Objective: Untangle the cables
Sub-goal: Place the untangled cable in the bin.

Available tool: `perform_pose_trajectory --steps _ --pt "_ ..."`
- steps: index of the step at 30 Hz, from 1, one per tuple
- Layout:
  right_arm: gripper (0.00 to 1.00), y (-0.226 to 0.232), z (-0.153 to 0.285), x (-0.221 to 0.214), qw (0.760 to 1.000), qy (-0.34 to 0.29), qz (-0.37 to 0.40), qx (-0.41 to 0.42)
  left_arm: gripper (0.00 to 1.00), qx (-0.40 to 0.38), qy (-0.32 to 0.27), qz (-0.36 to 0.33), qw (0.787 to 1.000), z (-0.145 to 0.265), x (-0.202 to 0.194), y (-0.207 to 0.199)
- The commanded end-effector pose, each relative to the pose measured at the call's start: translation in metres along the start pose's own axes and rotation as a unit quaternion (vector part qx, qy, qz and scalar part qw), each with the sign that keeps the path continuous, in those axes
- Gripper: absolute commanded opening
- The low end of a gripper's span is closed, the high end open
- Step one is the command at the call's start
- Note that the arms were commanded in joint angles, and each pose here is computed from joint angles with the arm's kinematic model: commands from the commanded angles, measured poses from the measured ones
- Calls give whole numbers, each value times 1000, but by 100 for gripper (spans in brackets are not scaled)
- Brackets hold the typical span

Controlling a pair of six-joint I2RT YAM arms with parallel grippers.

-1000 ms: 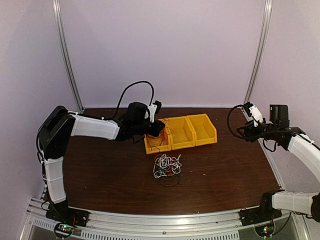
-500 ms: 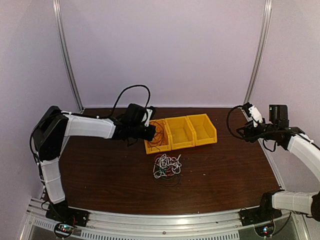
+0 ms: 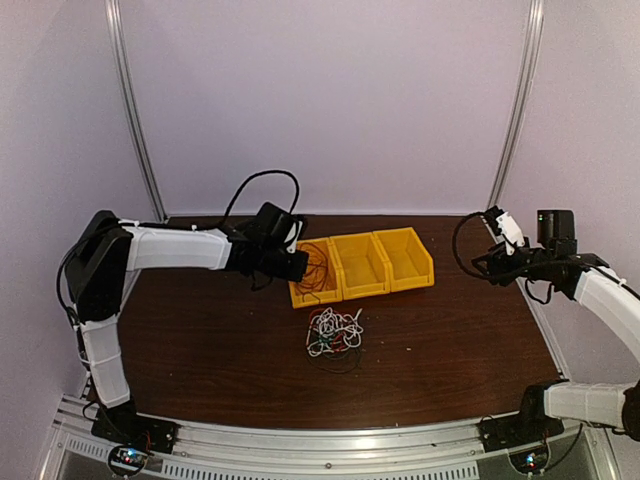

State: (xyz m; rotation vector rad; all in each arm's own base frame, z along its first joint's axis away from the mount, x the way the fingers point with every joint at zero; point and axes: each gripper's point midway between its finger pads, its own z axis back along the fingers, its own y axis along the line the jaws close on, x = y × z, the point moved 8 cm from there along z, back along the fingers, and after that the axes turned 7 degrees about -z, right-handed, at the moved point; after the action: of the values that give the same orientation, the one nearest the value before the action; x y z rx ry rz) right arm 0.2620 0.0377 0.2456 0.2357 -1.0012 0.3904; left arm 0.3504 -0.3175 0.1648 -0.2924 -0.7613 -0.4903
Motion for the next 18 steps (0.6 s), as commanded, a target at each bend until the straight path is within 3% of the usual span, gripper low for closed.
perform_pose_trajectory --steps 1,8,18 --pt "57 0 -2 -5 1000 6 -1 8 2 -8 5 13 1000 12 -5 -3" --pt "58 0 -3 -6 1000 11 -2 13 2 0 -5 9 1000 12 4 -3" --pt "58 1 -3 -7 1000 12 -3 13 2 22 -5 -22 999 -22 30 -7"
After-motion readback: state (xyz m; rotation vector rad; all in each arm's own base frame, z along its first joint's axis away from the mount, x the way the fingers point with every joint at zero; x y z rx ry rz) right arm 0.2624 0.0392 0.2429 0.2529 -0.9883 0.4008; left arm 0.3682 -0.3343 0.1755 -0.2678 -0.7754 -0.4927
